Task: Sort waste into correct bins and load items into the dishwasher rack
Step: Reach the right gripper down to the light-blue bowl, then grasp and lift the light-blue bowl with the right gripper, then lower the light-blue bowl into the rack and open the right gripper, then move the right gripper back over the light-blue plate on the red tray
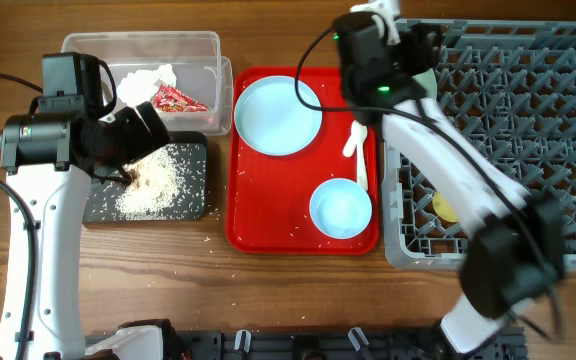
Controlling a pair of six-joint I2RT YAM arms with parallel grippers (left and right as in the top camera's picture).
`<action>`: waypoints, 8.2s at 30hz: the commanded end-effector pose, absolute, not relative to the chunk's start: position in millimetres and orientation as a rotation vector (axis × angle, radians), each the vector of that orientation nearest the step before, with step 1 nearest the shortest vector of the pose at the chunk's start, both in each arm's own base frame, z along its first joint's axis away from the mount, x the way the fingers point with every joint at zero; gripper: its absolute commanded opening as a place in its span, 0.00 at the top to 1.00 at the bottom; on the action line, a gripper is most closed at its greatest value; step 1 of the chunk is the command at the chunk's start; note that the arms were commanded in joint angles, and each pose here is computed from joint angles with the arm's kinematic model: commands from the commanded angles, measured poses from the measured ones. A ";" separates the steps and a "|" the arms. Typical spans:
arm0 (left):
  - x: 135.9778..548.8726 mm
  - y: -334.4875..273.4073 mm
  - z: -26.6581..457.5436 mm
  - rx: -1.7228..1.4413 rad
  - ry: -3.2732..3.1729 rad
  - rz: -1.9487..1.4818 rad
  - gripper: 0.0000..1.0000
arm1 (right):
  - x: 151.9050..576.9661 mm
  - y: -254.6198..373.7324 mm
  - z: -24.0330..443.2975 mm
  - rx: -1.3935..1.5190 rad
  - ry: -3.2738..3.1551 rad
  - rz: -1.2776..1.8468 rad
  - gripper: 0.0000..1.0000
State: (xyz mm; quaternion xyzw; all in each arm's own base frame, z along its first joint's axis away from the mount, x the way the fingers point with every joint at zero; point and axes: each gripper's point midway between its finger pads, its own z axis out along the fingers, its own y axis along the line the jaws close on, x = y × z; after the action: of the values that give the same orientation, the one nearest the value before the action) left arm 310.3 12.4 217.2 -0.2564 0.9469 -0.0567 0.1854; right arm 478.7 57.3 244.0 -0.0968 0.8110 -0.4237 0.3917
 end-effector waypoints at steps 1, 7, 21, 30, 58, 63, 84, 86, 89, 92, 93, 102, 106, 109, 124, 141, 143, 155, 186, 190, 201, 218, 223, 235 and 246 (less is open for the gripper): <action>311.3 12.4 219.9 -0.708 2.662 -0.170 0.00 | 443.1 119.9 241.6 -0.268 2.239 -0.336 0.39; 311.3 12.4 219.9 -0.708 2.662 -0.170 0.00 | 373.7 193.7 214.2 -0.404 2.498 0.341 0.34; 311.3 12.4 219.9 -0.708 2.662 -0.170 0.00 | 358.5 220.7 117.7 -0.145 2.864 0.485 0.45; 311.3 12.4 219.9 -0.708 2.662 -0.170 0.00 | 275.0 187.5 108.7 -0.256 3.178 0.222 0.46; 311.4 12.4 220.0 -0.708 2.661 -0.170 0.00 | 192.8 159.2 57.7 0.284 3.067 -0.057 0.53; 311.3 12.4 219.9 -0.708 2.662 -0.170 0.00 | 204.8 151.4 37.6 0.376 3.060 -0.138 0.56; 311.3 12.4 219.9 -0.708 2.662 -0.170 0.00 | 227.2 153.4 37.0 0.303 3.057 -0.096 0.96; 311.3 12.4 219.9 -0.708 2.662 -0.170 0.00 | 233.5 158.0 53.7 0.261 3.032 -0.057 0.96; 311.3 12.4 219.9 -0.708 2.662 -0.170 0.00 | 243.1 159.3 86.9 0.218 2.980 0.011 0.95; 311.3 12.4 219.9 -0.708 2.662 -0.170 0.00 | 248.1 151.8 116.4 0.194 2.932 0.046 0.96; 311.3 12.4 219.9 -0.708 2.662 -0.170 0.00 | 249.6 145.9 126.8 0.213 2.906 0.050 0.96; 311.3 12.4 219.9 -0.708 2.662 -0.170 0.00 | 274.3 79.1 181.2 0.323 2.741 0.007 0.96; 311.3 12.4 219.9 -0.708 2.662 -0.170 0.00 | 287.7 50.8 211.2 0.372 2.661 -0.080 0.96; 311.3 12.4 219.9 -0.708 2.662 -0.170 0.00 | 288.3 50.0 213.3 0.371 2.657 -0.081 0.96; 311.3 12.4 219.9 -0.708 2.662 -0.170 0.00 | 284.4 46.1 212.0 0.358 2.671 -0.116 0.96; 311.3 12.4 219.9 -0.708 2.662 -0.170 0.00 | 308.1 -22.0 215.3 0.608 2.447 -0.611 0.96; 311.3 12.4 219.9 -0.708 2.662 -0.170 0.00 | 315.3 -44.0 238.2 0.647 2.276 -0.766 0.96; 311.3 12.4 219.9 -0.708 2.662 -0.170 0.00 | 356.3 -56.2 233.8 0.094 2.235 -1.404 0.96; 311.3 12.4 219.9 -0.708 2.662 -0.170 0.00 | 369.6 -8.9 182.3 -0.354 2.281 -1.597 0.96; 311.4 12.4 220.0 -0.708 2.661 -0.170 0.00 | 367.0 1.1 164.0 -0.438 2.389 -1.492 0.96; 311.3 12.4 219.9 -0.708 2.662 -0.170 0.00 | 354.3 57.9 146.2 -0.662 2.428 -1.317 0.53; 311.3 12.4 219.9 -0.708 2.662 -0.170 0.00 | 323.3 80.8 201.3 -0.525 2.484 -0.762 0.36; 311.3 12.4 219.9 -0.708 2.662 -0.170 0.00 | 312.8 127.7 192.9 -0.586 2.554 -0.333 0.31; 311.3 12.4 219.9 -0.708 2.662 -0.170 0.00 | 298.4 223.1 199.0 -0.733 2.511 0.390 0.28; 311.3 12.4 219.9 -0.708 2.662 -0.170 0.00 | 314.9 205.6 171.1 -0.363 2.661 0.267 0.40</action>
State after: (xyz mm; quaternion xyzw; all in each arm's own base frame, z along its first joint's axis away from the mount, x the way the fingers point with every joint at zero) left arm 310.2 12.3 217.2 -0.2549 0.9474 -0.0566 0.1853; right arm 308.2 211.0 181.3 -0.1889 0.9484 0.1132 0.2282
